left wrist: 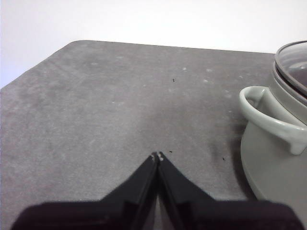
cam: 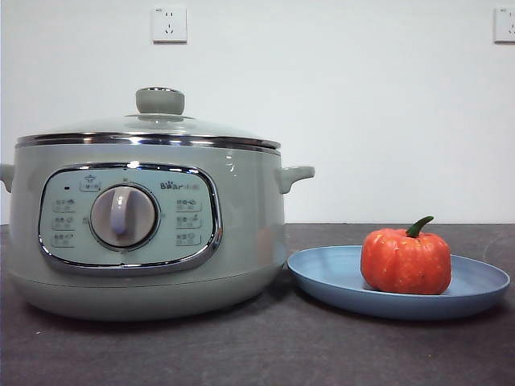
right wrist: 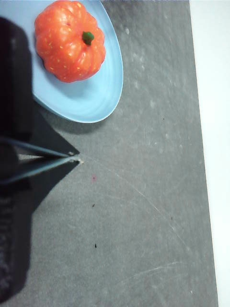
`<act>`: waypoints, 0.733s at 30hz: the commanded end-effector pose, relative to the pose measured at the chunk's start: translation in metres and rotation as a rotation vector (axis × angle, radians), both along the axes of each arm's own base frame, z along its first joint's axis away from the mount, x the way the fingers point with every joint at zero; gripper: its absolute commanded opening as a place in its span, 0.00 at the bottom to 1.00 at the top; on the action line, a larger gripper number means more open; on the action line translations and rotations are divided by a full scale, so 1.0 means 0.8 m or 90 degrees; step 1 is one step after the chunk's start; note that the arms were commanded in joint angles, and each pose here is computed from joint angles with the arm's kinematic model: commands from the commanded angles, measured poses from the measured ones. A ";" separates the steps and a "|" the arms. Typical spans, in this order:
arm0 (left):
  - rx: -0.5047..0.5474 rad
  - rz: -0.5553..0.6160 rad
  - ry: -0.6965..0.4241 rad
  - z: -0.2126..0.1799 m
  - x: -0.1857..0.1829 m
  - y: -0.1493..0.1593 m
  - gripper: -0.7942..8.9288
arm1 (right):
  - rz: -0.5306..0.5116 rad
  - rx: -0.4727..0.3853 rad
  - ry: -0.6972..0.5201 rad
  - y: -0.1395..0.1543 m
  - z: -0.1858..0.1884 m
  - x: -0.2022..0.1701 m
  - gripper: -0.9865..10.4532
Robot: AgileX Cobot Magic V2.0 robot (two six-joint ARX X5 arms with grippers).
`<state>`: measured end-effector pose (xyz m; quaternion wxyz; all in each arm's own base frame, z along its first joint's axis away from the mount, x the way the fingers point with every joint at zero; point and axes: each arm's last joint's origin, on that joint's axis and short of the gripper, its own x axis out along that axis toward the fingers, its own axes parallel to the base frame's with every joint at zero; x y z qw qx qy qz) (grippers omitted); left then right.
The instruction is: Take the pumpkin out from the steamer,put the pumpkin in the blue plate,close the lid
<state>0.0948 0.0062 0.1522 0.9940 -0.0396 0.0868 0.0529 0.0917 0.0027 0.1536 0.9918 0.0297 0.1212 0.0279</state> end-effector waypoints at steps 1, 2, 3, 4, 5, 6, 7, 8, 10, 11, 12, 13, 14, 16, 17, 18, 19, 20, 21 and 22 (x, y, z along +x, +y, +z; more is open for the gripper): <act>-0.004 0.002 0.007 -0.006 0.001 0.000 0.08 | -0.001 -0.001 0.004 0.000 -0.003 0.001 0.08; -0.004 0.002 0.007 -0.006 0.001 0.000 0.08 | -0.001 -0.001 0.004 0.000 -0.003 0.001 0.08; -0.004 0.002 0.007 -0.006 0.001 0.000 0.08 | -0.001 -0.001 0.004 0.000 -0.003 0.001 0.08; -0.004 0.002 0.007 -0.006 0.001 0.000 0.08 | -0.001 -0.001 0.004 0.000 -0.003 0.001 0.08; -0.004 0.002 0.007 -0.006 0.001 0.000 0.08 | -0.001 -0.001 0.005 0.000 -0.003 0.001 0.08; -0.004 0.002 0.007 -0.006 0.001 0.000 0.08 | -0.001 -0.001 0.005 0.000 -0.003 0.001 0.08; -0.004 0.002 0.007 -0.006 0.001 0.000 0.08 | -0.001 -0.001 0.005 0.000 -0.003 0.001 0.08; -0.004 0.002 0.007 -0.006 0.001 0.000 0.08 | -0.001 -0.001 0.004 0.000 -0.003 0.001 0.08; -0.004 0.002 0.007 -0.006 0.001 0.000 0.08 | -0.001 -0.001 0.004 0.000 -0.003 0.001 0.08; -0.004 0.002 0.008 -0.006 0.001 0.000 0.08 | -0.001 -0.001 0.004 0.000 -0.003 0.001 0.08; -0.004 0.002 0.007 -0.006 0.001 0.000 0.08 | -0.001 -0.001 0.004 0.000 -0.003 0.001 0.08; -0.004 0.002 0.007 -0.006 0.001 0.000 0.08 | -0.001 -0.002 0.004 0.000 -0.003 0.001 0.08; -0.004 0.002 0.007 -0.006 0.001 0.000 0.08 | -0.001 -0.001 0.004 0.000 -0.003 0.001 0.08; -0.004 0.002 0.007 -0.006 0.001 0.000 0.08 | -0.001 -0.001 0.004 0.000 -0.003 0.001 0.08; -0.004 0.002 0.007 -0.006 0.001 0.000 0.08 | -0.001 -0.001 0.004 0.000 -0.003 0.001 0.08; -0.004 0.002 0.007 -0.006 0.001 0.000 0.08 | -0.001 -0.001 0.004 0.000 -0.003 0.001 0.08; -0.004 0.002 0.007 -0.006 0.001 0.000 0.08 | -0.001 -0.001 0.005 0.000 -0.003 0.001 0.08; -0.004 0.002 0.007 -0.006 0.001 0.000 0.08 | -0.001 -0.001 0.004 0.000 -0.003 0.001 0.08; -0.004 0.002 0.007 -0.006 0.001 0.000 0.08 | -0.001 -0.001 0.005 0.000 -0.003 0.001 0.08; -0.004 0.002 0.007 -0.006 0.001 0.000 0.08 | -0.001 -0.001 0.004 0.000 -0.003 0.001 0.08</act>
